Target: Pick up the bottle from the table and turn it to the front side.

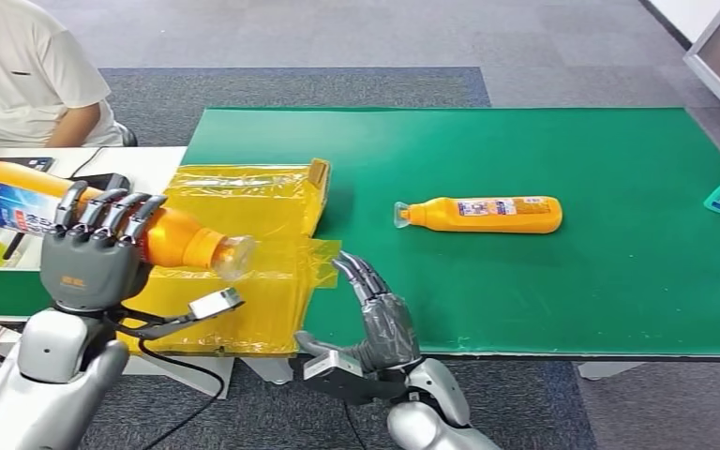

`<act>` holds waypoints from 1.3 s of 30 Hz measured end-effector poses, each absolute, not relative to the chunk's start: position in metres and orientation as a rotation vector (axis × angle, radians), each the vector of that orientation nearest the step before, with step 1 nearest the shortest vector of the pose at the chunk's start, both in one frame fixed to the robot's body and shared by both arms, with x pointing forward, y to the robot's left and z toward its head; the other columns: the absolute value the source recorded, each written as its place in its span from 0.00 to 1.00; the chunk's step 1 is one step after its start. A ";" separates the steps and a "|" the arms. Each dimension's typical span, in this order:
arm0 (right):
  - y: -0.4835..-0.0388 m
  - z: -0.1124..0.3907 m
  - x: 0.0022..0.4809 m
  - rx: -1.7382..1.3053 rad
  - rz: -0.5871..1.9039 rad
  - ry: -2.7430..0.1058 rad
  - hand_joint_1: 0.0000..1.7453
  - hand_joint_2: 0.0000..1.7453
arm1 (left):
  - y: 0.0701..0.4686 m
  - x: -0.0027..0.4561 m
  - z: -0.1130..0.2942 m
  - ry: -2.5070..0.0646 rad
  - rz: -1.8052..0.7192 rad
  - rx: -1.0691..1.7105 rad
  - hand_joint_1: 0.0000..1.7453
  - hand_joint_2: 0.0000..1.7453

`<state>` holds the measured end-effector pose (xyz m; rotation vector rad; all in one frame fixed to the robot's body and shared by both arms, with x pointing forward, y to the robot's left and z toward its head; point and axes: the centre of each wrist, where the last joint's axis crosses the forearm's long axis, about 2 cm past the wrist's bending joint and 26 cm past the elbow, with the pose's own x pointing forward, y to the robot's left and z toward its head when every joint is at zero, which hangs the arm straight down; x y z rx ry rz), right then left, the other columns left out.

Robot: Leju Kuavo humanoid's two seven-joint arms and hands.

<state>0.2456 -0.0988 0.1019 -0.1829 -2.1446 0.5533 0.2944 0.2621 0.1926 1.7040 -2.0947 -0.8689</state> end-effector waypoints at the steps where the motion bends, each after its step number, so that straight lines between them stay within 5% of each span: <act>1: -0.100 0.103 0.245 -0.184 0.550 -2.152 0.00 1.00 | 0.270 0.302 0.190 -2.064 -0.897 1.717 1.00 1.00; 10: -0.104 0.113 0.241 -0.162 0.553 -2.212 0.00 1.00 | 0.292 0.358 0.157 -1.843 -1.006 1.603 1.00 1.00; 30: -0.090 0.138 0.232 -0.018 0.672 -2.328 0.00 1.00 | 0.131 0.380 0.140 -1.701 -1.421 0.891 1.00 1.00; 39: -0.094 0.138 0.228 0.001 0.648 -2.338 0.00 1.00 | 0.115 0.378 0.141 -1.632 -1.402 0.825 1.00 1.00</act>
